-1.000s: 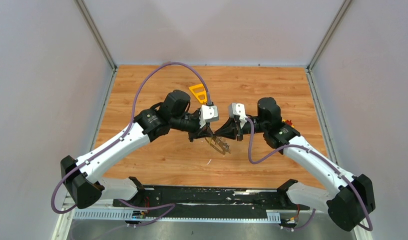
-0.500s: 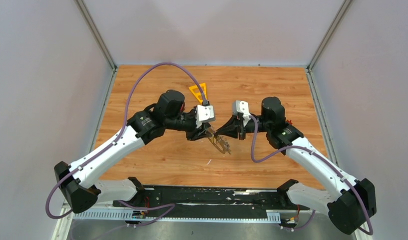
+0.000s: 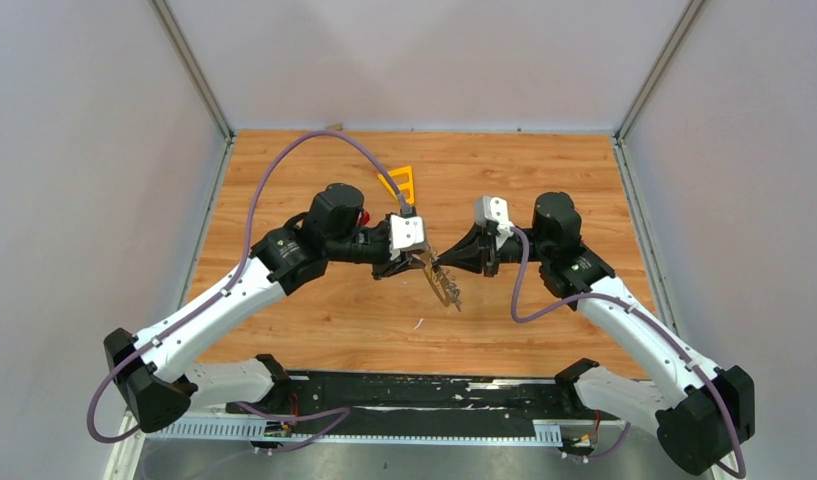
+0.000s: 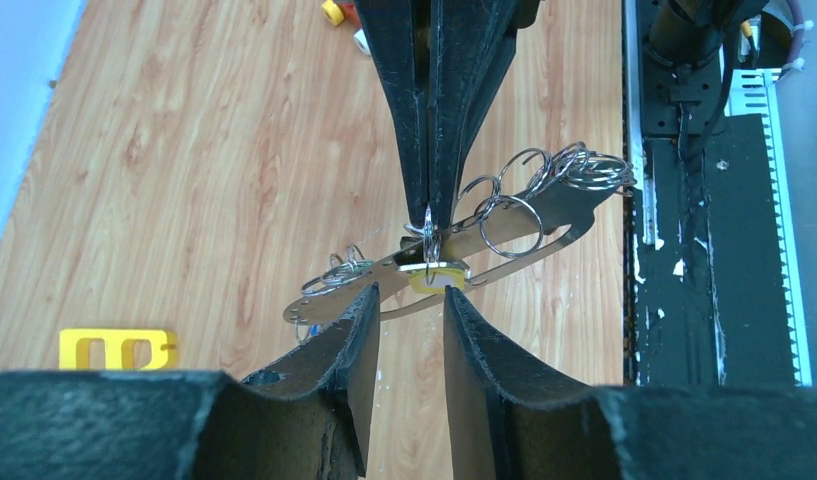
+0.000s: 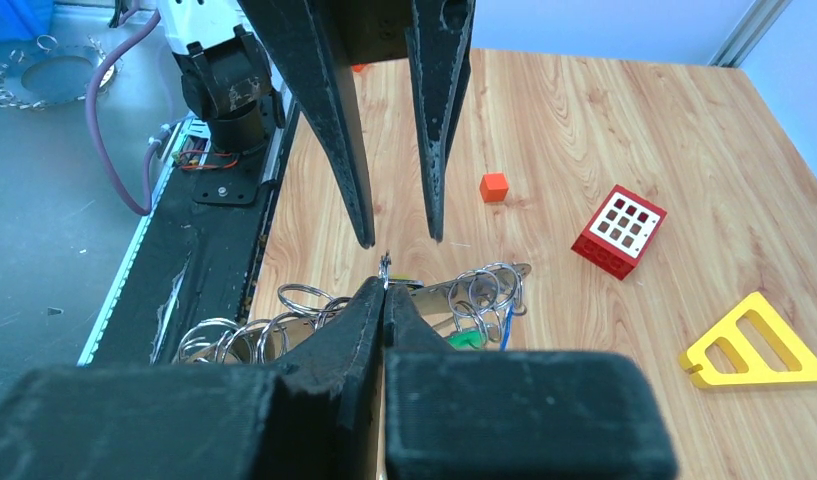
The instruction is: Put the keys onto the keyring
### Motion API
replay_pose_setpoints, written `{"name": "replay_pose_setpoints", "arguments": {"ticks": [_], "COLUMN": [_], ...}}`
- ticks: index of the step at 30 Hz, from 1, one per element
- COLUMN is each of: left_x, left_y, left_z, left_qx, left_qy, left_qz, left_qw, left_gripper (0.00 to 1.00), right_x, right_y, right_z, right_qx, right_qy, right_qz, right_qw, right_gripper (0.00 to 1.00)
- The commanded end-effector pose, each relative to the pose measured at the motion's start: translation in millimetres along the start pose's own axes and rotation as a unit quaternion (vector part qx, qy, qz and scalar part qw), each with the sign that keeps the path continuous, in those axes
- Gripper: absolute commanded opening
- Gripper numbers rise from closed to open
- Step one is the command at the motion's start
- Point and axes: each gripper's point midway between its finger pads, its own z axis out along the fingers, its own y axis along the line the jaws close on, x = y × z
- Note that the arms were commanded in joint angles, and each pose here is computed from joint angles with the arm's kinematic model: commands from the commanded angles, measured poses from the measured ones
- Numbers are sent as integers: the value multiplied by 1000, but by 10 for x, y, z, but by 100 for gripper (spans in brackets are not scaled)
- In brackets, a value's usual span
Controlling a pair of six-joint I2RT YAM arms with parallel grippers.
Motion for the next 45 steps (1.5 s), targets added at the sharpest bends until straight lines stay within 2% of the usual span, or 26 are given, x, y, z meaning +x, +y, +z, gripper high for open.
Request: {"name": "replay_pose_setpoints", "arguments": {"ticks": [1,5,14,20,38,45], "left_x": [-149,-170,-110,-78,8,-89], "left_y": [23,35,18,7,3,90], "left_z": [57,131,159,156,260,180], "left_qx": [12,22,29,28,46,20], "left_qy": [-31,-36,-26,-23,-2,-5], "left_qz": [29,21,18,16,-8,3], "left_qw": [999,999,999,999,999,1000], "left_gripper": [36,33,8,0,0,0], "right_x": [-180,-173,-147,-141,-146,-100], "right_y": [45,48,25,24,15,11], "right_z": [-28,-24,-37,-33,-45,-45], "right_qx": [-10,-13,-8,-9,-4,-4], "right_qy": [-26,-26,-24,-24,-22,-15], "right_qz": [-30,-28,-27,-26,-31,-35], "right_qw": [999,999,999,999,999,999], "right_gripper": [0,0,0,0,0,0]}}
